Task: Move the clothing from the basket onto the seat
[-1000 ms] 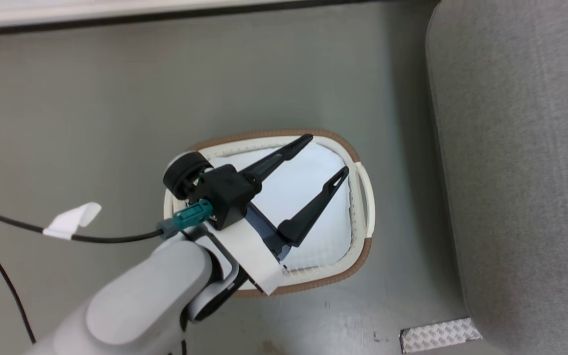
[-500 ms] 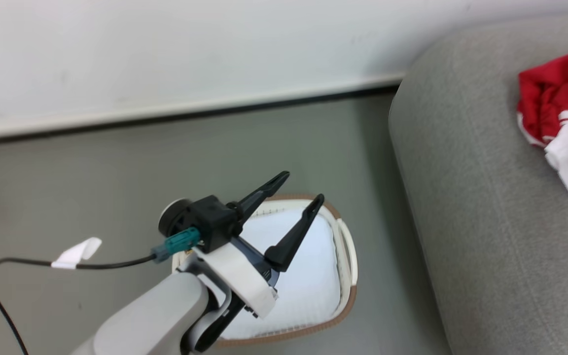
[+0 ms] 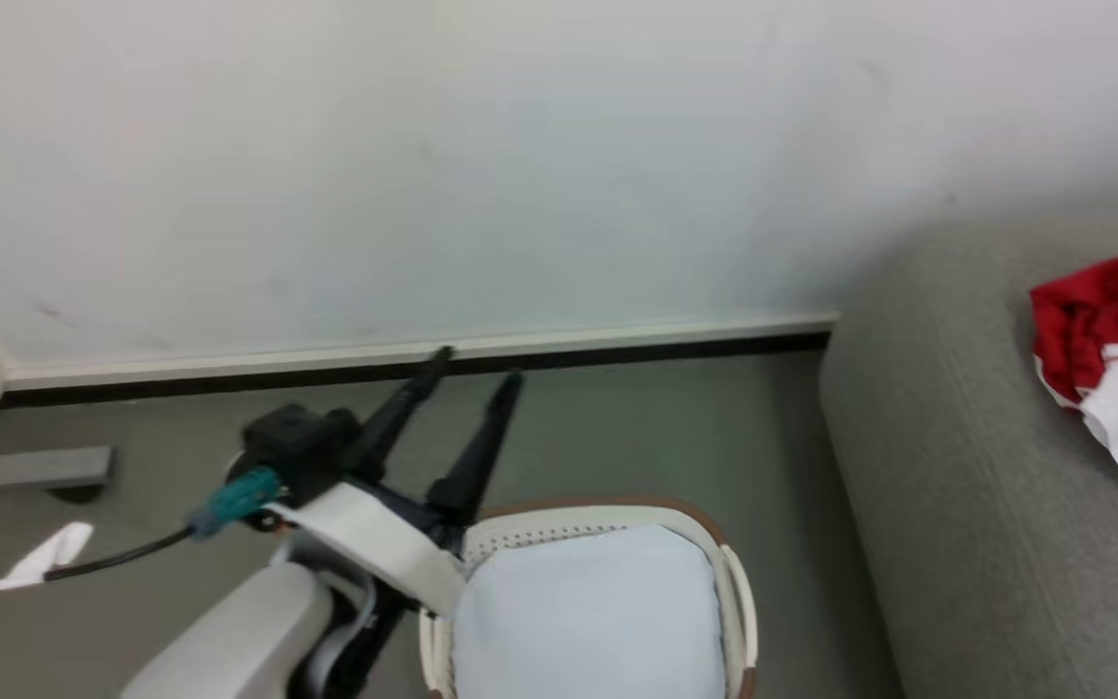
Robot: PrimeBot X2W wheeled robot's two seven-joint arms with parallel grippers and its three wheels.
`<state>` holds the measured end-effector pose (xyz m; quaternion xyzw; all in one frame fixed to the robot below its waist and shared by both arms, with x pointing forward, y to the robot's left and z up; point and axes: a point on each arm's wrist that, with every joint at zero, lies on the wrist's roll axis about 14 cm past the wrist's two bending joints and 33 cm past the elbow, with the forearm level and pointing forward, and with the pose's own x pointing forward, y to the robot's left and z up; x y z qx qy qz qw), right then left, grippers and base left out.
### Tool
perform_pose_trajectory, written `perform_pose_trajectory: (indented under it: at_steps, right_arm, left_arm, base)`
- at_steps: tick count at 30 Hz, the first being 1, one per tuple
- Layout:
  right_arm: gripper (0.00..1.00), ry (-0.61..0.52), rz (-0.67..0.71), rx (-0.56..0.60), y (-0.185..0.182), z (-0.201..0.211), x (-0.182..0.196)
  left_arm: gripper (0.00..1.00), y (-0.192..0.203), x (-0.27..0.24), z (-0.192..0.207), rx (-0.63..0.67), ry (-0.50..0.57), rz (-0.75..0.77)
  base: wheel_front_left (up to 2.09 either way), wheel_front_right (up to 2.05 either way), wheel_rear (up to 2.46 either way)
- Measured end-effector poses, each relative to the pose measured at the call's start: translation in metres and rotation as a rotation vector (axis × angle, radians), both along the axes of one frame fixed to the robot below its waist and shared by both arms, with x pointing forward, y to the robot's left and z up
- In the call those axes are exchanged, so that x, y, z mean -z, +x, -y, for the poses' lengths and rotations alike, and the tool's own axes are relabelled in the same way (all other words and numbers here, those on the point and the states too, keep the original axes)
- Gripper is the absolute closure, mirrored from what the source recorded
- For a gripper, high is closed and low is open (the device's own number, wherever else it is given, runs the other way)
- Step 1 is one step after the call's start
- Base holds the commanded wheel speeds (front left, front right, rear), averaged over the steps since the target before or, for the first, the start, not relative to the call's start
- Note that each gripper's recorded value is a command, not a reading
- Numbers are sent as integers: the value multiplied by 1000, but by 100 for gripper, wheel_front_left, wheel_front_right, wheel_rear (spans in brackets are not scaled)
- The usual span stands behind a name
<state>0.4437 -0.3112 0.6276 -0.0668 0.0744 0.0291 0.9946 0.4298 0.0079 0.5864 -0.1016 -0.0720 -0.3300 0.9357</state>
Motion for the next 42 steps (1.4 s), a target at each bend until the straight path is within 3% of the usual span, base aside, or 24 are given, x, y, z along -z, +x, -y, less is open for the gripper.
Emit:
perform_pose_trajectory:
  at_steps: [5, 12, 20, 29, 42]
  right_arm:
    - [0, 53, 172, -110, 8, -47, -26]
    - [0, 164, 294, -220, 6, -105, -29]
    - [0, 332, 350, -209, -15, -135, 4]
    - [0, 424, 320, -143, -51, -146, 54]
    - [0, 459, 220, -75, -91, -154, 114]
  left_arm:
    - [0, 3, -16, -71, -220, -25, 24]
    - [0, -18, -10, -150, -466, -74, 0]
    - [0, -44, 15, -205, -647, -123, -59]
    - [0, -62, 47, -205, -679, -123, -112]
    - [0, -59, 61, -174, -594, -94, -110]
  base:
    - [0, 0, 0]
    - [0, 0, 0]
    - [0, 0, 0]
    - [0, 0, 0]
    - [0, 0, 0]
